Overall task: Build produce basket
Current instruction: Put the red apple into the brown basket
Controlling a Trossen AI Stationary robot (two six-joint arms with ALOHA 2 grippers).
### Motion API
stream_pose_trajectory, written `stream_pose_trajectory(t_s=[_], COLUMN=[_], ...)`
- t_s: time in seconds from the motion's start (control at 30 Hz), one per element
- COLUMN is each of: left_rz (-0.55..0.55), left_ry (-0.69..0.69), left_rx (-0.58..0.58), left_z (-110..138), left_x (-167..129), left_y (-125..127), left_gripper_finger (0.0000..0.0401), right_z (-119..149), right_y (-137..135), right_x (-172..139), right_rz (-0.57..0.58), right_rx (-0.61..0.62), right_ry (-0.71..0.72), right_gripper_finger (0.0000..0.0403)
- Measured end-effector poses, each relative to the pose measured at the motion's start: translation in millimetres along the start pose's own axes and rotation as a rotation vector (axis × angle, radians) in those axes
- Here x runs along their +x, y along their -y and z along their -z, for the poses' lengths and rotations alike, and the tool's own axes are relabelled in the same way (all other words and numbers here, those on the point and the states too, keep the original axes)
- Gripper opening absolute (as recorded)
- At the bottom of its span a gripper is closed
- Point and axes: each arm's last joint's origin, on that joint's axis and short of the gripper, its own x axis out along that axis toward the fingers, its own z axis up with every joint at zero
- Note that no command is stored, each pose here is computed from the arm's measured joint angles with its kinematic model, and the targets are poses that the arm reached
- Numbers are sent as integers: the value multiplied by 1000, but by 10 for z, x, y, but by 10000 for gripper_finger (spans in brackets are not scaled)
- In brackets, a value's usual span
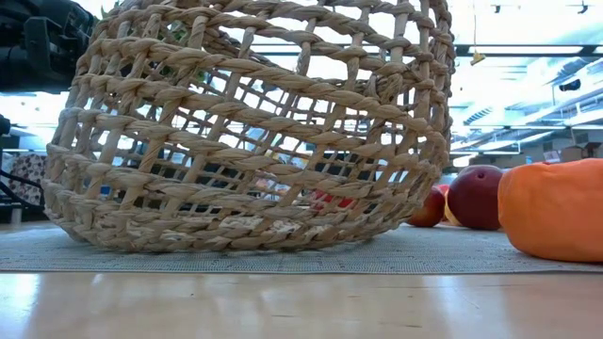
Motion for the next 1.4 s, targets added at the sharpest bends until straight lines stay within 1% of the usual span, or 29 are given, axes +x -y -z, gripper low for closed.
stream_pose_trajectory(t_s=[0.07,0.17,0.33,0.47,0.6,0.67,0.9,1.07,1.17,1.27,1.4], left_rz=[0,0,1,1,1,1,1,0,0,0,0], left_ry=[0,0,-4,-4,-4,-4,-4,-4,-4,-4,-4], left_rx=[0,0,0,0,0,0,0,0,0,0,0], left_z=[0,-1,4,4,4,4,4,3,4,4,3], left_x=[0,0,0,0,0,0,0,0,0,0,0], left_y=[0,0,1,1,1,1,1,0,1,1,1], left_gripper_finger=[160,160,160,160,160,160,160,160,160,160,160], right_z=[51,115,124,122,147,128,87,81,82,104,164], right_y=[5,-12,-63,-75,-104,-139,-243,-261,-260,-271,-305], right_x=[42,101,105,101,87,72,48,45,45,52,45], right_rz=[-54,-121,-167,-174,-168,-173,-210,-216,-213,-224,-245], right_rx=[36,48,65,112,130,134,89,88,113,147,169], right_ry=[-12,-27,-35,-40,-83,-81,-63,-61,-65,-86,-152], right_gripper_finger=[332,332,332,332,332,332,332,332,332,332,332])
